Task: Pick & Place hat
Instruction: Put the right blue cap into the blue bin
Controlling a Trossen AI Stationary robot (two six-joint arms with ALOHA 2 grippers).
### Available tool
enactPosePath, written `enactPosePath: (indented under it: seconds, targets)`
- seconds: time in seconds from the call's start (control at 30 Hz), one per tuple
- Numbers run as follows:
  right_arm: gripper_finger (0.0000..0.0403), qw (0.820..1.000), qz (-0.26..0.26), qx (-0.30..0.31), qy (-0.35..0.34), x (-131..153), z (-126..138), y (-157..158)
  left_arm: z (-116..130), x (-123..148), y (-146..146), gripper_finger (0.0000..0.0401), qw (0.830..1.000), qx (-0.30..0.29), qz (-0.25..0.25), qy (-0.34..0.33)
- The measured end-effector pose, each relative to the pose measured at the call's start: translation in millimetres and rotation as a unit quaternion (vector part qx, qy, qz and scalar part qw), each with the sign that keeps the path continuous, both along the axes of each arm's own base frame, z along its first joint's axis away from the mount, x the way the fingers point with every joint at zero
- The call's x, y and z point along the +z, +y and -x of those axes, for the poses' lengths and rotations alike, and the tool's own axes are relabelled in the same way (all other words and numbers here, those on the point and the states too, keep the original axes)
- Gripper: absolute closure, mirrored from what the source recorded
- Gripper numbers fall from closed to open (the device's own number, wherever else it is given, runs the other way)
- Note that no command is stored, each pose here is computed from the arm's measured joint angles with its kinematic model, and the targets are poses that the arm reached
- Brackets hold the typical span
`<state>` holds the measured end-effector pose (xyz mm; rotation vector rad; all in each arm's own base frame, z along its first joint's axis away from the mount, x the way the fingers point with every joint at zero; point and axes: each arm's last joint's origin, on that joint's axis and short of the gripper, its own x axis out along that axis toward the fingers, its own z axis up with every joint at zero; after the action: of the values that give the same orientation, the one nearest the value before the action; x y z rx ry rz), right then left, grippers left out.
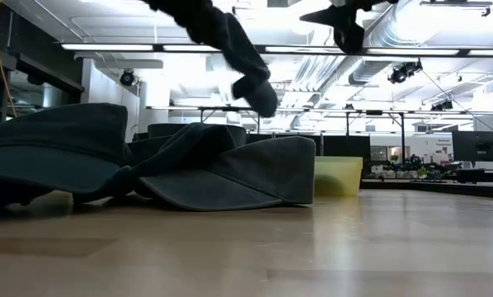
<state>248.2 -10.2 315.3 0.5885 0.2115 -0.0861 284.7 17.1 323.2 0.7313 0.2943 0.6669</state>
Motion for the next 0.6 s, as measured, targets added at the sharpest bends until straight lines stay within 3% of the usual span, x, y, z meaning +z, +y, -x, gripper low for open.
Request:
enactPosePath:
  seconds: [0.33,0.6]
  targets:
    - [0.0235,0.982,0.182,-0.042,0.0,2.3,-1.2,21.1,-1.6,30.4,3.6,0.0401,1.0,0.007,0.017,-0.015]
    - [0.0235,0.931,0.343,-0.106,0.062,-9.0,-12.0,40.9,-0.2,29.9,24.7,0.0401,0.988,0.026,0.117,-0.098]
